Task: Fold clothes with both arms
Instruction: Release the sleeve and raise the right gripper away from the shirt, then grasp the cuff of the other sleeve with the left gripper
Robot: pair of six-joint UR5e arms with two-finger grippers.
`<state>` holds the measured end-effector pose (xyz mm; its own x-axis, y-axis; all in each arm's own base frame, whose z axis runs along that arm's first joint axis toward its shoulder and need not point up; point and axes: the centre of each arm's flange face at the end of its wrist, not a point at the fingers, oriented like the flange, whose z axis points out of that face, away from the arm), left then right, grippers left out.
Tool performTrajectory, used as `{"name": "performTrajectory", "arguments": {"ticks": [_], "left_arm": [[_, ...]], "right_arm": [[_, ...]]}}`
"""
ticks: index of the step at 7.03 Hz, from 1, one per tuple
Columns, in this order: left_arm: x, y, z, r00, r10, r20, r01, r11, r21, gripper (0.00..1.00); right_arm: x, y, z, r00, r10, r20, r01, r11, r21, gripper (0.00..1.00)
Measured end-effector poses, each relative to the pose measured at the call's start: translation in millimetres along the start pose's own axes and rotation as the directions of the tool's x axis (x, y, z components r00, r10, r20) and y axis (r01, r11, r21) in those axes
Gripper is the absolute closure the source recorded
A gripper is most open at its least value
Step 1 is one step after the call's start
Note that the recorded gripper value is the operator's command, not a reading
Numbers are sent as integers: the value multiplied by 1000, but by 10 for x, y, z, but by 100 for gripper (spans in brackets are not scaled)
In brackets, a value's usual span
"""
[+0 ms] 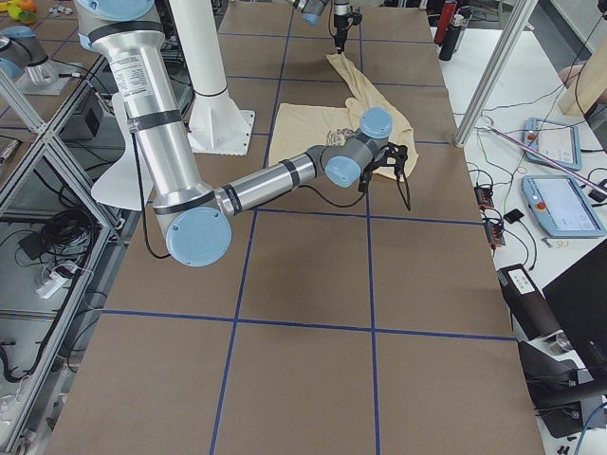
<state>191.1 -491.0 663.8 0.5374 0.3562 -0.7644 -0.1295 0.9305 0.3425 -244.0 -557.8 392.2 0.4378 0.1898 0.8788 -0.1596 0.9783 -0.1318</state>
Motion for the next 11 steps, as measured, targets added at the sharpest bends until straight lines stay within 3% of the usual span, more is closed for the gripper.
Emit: {"name": "performTrajectory", "arguments": {"ticks": [1,3,5,6,7,9,11], "left_arm": [[9,8,21,1000,2,-1,-2,1000,-4,100],[23,23,29,1000,2,-9,-2,1000,-11,100],[125,-4,-136,993,-6,-116,2,999,-36,100],[176,-171,-434,987,-12,-159,11,1000,-6,100],[345,-474,-780,986,-19,-168,24,999,29,100],[1281,-1348,-1586,982,-99,-162,110,992,62,100],[2456,-2012,-1935,945,-245,-217,261,964,46,100]], "right_arm": [[5,0,0,1000,1,0,-1,1000,-1,0],[10,0,-3,1000,1,0,-1,1000,-1,0],[63,-39,-65,1000,3,1,-3,1000,8,0],[191,-82,-145,1000,4,-4,-4,1000,19,0],[378,-111,-220,1000,0,-13,0,1000,28,0],[803,-166,-379,999,-24,-28,25,999,34,0],[1017,-199,-450,998,-42,-40,43,998,39,0]]}}
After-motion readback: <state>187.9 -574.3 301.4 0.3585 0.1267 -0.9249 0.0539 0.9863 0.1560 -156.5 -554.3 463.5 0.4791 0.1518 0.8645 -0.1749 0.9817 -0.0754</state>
